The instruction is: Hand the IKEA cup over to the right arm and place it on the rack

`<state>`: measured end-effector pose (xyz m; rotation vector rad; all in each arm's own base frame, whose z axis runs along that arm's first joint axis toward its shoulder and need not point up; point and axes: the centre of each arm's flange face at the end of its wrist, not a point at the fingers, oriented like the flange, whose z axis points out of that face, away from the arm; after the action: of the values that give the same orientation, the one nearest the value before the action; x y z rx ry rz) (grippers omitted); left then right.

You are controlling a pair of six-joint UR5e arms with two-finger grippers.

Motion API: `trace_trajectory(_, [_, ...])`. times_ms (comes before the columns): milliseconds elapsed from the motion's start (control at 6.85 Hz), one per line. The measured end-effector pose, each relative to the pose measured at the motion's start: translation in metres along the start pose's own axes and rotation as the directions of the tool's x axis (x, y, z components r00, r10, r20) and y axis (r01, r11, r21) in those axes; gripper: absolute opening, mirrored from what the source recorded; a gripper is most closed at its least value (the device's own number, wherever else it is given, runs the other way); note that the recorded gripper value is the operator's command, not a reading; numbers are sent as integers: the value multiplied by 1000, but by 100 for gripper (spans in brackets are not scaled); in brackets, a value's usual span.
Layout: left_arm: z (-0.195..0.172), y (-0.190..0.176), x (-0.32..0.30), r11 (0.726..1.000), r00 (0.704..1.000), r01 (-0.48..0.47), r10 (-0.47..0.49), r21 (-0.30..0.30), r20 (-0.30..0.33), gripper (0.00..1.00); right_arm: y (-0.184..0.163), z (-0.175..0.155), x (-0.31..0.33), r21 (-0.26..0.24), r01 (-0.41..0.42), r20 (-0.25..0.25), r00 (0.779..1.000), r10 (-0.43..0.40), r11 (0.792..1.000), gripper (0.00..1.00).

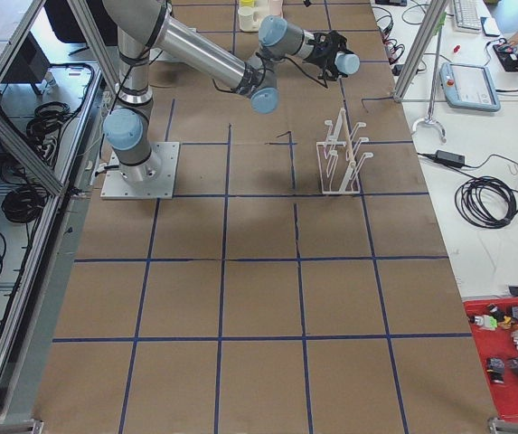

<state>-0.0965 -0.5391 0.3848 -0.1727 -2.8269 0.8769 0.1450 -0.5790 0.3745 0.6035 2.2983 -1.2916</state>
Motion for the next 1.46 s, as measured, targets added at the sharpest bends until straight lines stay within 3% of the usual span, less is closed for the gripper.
trace_trajectory(146, [-8, -11, 13, 985, 994, 33, -15, -172, 106, 99, -17, 5, 20, 65, 175, -21, 985, -174, 982, 21])
trace_trajectory(292, [-27, -21, 22, 945, 985, 86, -34, -314, 168, 99, -25, 18, 38, 114, 316, -44, 949, -313, 942, 21])
trace_trajectory(438, [-52, -27, 29, 893, 978, 142, -60, -426, 199, 99, -26, 31, 51, 141, 416, -65, 910, -411, 898, 21])
trace_trajectory(584, [-79, -30, 36, 848, 972, 185, -86, -496, 217, 99, -27, 40, 63, 147, 481, -86, 877, -473, 864, 21])
trace_trajectory(730, [-99, -29, 41, 822, 967, 219, -111, -525, 229, 99, -28, 48, 78, 137, 519, -105, 854, -509, 843, 21])
trace_trajectory(876, [-110, -25, 44, 811, 965, 233, -123, -536, 233, 99, -26, 57, 92, 120, 534, -116, 845, -522, 837, 21])
trace_trajectory(1167, [-113, -16, 37, 796, 961, 249, -133, -551, 243, 99, -19, 69, 106, 115, 540, -123, 841, -527, 834, 21])
trace_trajectory(1459, [-115, 22, -13, 763, 959, 259, -134, -592, 248, 99, -16, 75, 111, 112, 539, -124, 841, -526, 835, 21])
